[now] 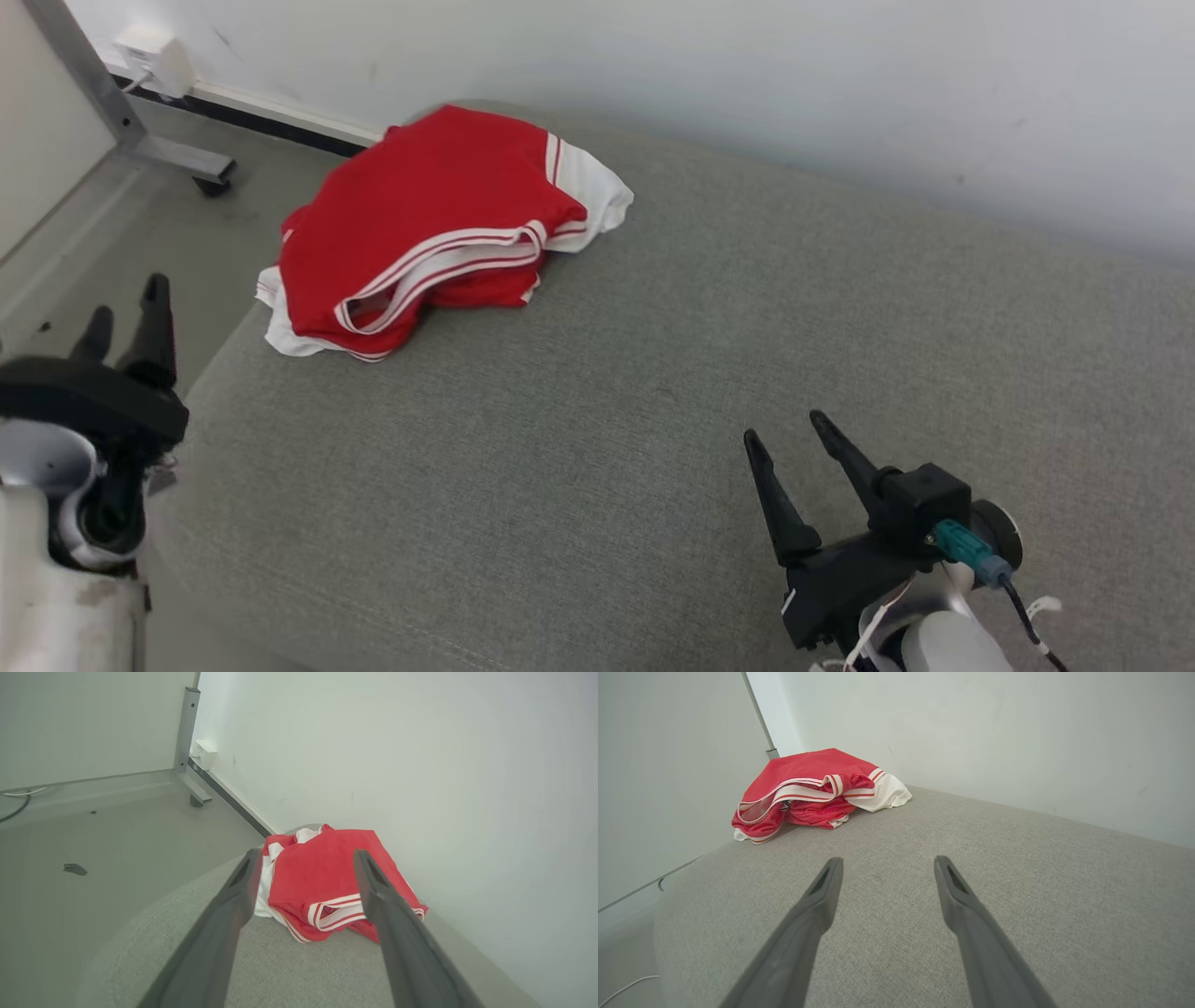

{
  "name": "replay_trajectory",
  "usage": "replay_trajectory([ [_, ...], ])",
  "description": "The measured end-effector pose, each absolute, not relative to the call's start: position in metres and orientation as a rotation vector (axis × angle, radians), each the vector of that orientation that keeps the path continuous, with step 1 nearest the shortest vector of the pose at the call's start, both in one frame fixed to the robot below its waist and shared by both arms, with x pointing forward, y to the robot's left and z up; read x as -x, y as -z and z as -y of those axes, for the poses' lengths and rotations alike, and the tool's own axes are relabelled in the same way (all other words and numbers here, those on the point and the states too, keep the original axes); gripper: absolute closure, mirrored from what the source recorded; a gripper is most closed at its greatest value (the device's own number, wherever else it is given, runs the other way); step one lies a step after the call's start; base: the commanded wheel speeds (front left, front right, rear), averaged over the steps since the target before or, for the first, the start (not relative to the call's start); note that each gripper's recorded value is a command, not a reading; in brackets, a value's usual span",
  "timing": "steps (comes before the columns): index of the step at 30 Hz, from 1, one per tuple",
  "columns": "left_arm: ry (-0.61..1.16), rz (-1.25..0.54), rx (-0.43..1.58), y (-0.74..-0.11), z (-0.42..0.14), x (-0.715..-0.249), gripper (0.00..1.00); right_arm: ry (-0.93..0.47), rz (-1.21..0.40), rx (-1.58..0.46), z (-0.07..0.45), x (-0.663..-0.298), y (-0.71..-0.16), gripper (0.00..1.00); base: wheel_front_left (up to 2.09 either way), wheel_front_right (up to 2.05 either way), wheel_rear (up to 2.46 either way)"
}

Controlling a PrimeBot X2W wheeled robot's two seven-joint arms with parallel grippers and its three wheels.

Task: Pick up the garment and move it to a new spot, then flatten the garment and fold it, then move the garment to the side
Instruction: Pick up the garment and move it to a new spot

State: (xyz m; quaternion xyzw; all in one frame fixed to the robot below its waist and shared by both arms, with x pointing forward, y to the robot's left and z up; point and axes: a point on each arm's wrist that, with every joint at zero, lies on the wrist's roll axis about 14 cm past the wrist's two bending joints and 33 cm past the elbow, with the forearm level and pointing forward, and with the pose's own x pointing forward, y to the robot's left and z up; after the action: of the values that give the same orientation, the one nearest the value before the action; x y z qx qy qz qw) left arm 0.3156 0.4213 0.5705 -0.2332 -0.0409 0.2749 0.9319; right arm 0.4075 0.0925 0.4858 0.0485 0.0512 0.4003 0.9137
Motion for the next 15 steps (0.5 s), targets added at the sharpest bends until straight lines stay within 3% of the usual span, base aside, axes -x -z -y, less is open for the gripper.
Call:
replay_trajectory([
  [15,-0.555,-0.148,0.71,-0.537,-0.441,-0.448,0.0,-0.688,-0.11,-0.124,-0.049,-0.47,-0.464,0.0,0.0,0.0,0.0],
])
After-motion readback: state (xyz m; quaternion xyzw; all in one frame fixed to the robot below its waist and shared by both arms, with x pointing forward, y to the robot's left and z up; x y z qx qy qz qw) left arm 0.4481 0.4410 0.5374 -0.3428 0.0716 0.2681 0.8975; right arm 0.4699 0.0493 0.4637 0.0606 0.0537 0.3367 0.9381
